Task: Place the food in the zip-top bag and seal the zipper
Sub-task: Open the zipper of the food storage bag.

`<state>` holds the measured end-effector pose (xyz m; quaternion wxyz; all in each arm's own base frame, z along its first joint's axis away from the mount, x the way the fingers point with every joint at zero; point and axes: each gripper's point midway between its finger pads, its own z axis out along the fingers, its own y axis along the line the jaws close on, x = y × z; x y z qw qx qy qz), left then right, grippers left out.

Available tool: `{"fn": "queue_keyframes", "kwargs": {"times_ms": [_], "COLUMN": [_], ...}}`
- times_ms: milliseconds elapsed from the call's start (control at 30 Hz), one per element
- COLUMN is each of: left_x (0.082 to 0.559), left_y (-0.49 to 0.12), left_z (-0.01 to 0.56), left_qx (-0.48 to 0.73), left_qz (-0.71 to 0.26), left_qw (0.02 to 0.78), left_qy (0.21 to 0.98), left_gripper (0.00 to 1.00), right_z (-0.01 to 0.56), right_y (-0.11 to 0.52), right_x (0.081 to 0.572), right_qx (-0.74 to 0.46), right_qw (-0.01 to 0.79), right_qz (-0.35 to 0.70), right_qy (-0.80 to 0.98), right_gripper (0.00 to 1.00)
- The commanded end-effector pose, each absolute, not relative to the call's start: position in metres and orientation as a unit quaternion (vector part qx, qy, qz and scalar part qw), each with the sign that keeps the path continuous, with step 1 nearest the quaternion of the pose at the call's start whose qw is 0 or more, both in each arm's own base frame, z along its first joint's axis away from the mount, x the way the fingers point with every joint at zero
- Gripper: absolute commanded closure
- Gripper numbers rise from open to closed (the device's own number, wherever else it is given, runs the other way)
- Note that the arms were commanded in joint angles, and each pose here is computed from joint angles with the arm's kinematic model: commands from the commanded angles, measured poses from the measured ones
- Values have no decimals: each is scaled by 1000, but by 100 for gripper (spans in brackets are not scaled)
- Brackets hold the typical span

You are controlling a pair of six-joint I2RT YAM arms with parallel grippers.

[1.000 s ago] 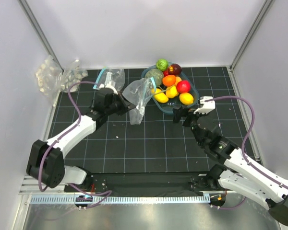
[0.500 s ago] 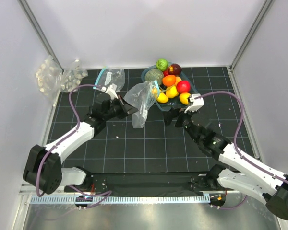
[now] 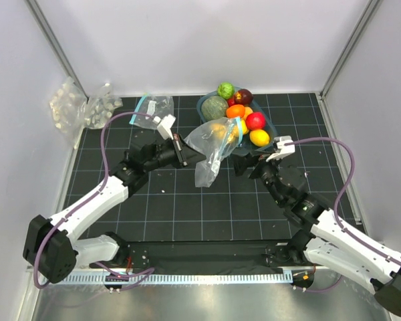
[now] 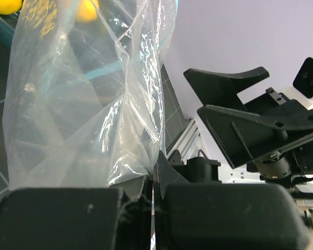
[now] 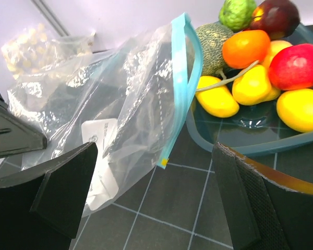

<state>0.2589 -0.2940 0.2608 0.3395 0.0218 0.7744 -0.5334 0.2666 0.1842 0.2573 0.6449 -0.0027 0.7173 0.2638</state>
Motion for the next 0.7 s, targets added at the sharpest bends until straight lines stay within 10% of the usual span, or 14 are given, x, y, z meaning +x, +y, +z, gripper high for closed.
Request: {"fn": "queue_keyframes", "kwargs": {"times_ms": [0, 667], "left_x": [253, 241], "left_y": [-300, -326], "left_z": [281, 274], "left_qx": [58, 92], "left_qz": [-554, -591], "left_qw": [342, 276], "left_qy": [757, 753], "left_gripper": [100, 100], "right_z": [276, 249], "right_y": [173, 155], "right_x": [268, 286], "right_qx": [30, 80], "right_qw": [677, 673], "right_qz": [270, 203], "right_qy": [684, 706], "right_gripper": [1, 3]}}
